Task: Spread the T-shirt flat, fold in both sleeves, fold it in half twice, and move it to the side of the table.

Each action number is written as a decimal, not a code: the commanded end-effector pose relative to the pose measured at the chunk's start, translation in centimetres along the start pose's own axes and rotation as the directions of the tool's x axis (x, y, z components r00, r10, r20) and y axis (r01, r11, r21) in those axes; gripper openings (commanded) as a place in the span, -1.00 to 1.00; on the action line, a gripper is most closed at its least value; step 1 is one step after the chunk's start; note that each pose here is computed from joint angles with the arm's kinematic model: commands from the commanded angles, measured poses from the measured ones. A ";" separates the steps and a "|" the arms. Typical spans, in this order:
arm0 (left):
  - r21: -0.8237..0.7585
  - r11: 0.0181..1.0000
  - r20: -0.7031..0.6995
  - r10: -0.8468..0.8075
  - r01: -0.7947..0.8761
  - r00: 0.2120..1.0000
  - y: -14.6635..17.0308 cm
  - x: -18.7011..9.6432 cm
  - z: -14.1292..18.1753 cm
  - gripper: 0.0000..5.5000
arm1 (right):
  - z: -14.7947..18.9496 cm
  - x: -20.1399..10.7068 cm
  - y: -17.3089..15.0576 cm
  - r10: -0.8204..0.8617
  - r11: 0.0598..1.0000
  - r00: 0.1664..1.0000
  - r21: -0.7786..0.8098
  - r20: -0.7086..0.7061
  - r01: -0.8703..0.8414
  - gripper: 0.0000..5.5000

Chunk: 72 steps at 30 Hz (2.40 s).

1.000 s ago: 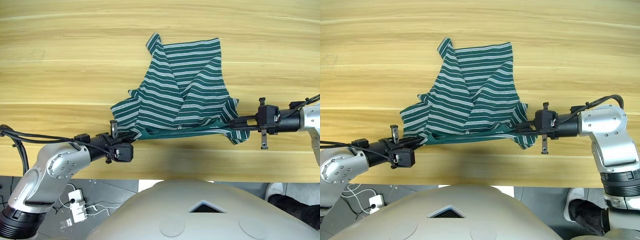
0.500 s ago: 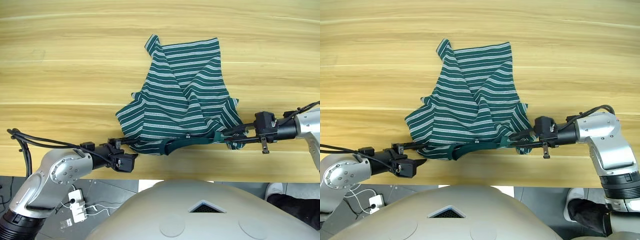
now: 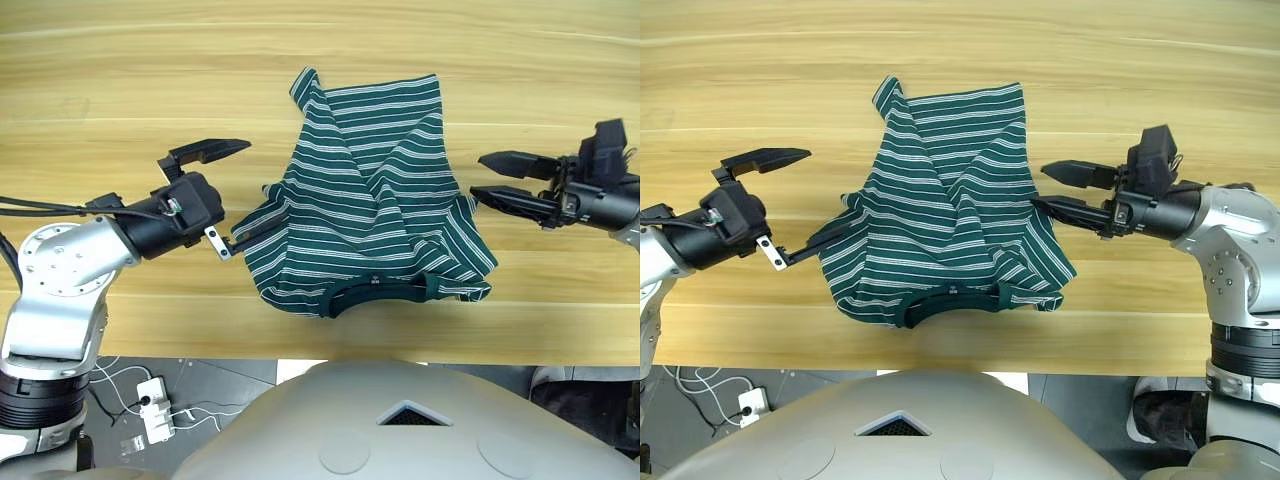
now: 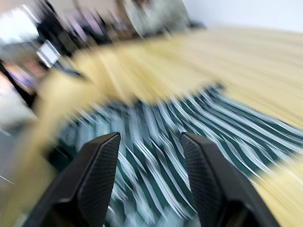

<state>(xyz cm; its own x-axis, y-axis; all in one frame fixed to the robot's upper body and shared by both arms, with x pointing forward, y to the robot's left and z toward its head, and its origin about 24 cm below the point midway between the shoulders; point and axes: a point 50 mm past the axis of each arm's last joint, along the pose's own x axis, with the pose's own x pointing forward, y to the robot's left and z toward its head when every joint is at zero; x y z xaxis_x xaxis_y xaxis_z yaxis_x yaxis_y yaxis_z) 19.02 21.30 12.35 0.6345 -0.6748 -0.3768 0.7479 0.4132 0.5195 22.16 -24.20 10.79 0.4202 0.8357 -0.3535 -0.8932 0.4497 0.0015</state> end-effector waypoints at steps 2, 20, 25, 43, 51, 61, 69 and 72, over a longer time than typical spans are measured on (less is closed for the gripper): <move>0.229 0.972 -0.118 0.085 -0.056 0.989 -1.1 0.9 -1.6 0.73 | -3.5 -0.3 -0.7 -0.210 0.897 0.932 -0.438 -0.294 0.064 -0.13; 0.317 0.933 -0.005 0.181 -0.170 0.984 1.3 12.0 -3.4 0.73 | -0.3 12.3 -6.7 -0.306 0.726 0.951 -0.658 -0.049 0.200 -0.13; 0.350 0.927 -0.025 0.150 -0.131 0.988 1.1 14.7 -3.7 0.73 | -3.2 13.6 -5.9 -0.262 0.758 0.950 -0.645 -0.171 0.093 -0.13; 0.335 0.936 -0.204 0.184 -0.108 0.962 -0.4 8.4 -9.4 0.73 | -5.3 7.9 -7.2 -0.382 0.767 0.913 -0.600 -0.142 0.227 -0.13; 0.333 0.935 -0.212 0.200 -0.122 0.957 -0.9 7.3 -9.4 0.73 | -5.6 7.3 -6.7 -0.400 0.768 0.909 -0.584 -0.115 0.264 -0.13; 0.242 0.912 -0.115 0.365 -0.330 0.924 -0.6 9.2 -8.2 0.73 | -3.8 7.8 -5.5 -0.386 0.799 0.913 -0.447 0.133 0.403 -0.13; -0.032 0.787 -0.015 0.616 -0.616 0.787 1.7 3.0 -4.0 0.73 | -2.2 4.4 -1.8 -0.378 0.923 0.858 0.065 0.348 0.380 -0.13; -0.067 0.761 -0.038 0.644 -0.645 0.764 1.1 0.8 -2.9 0.73 | -2.3 3.2 0.5 -0.329 0.942 0.900 0.030 0.286 0.335 -0.13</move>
<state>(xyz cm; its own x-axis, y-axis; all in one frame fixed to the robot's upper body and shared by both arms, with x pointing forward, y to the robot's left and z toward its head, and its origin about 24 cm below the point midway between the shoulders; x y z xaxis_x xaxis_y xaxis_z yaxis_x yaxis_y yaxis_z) 22.16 22.93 9.83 0.9716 -0.2344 0.0324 0.1669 0.7761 0.6081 24.07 -22.06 6.96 0.7526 0.6585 -0.0003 -0.6576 0.7516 -0.0523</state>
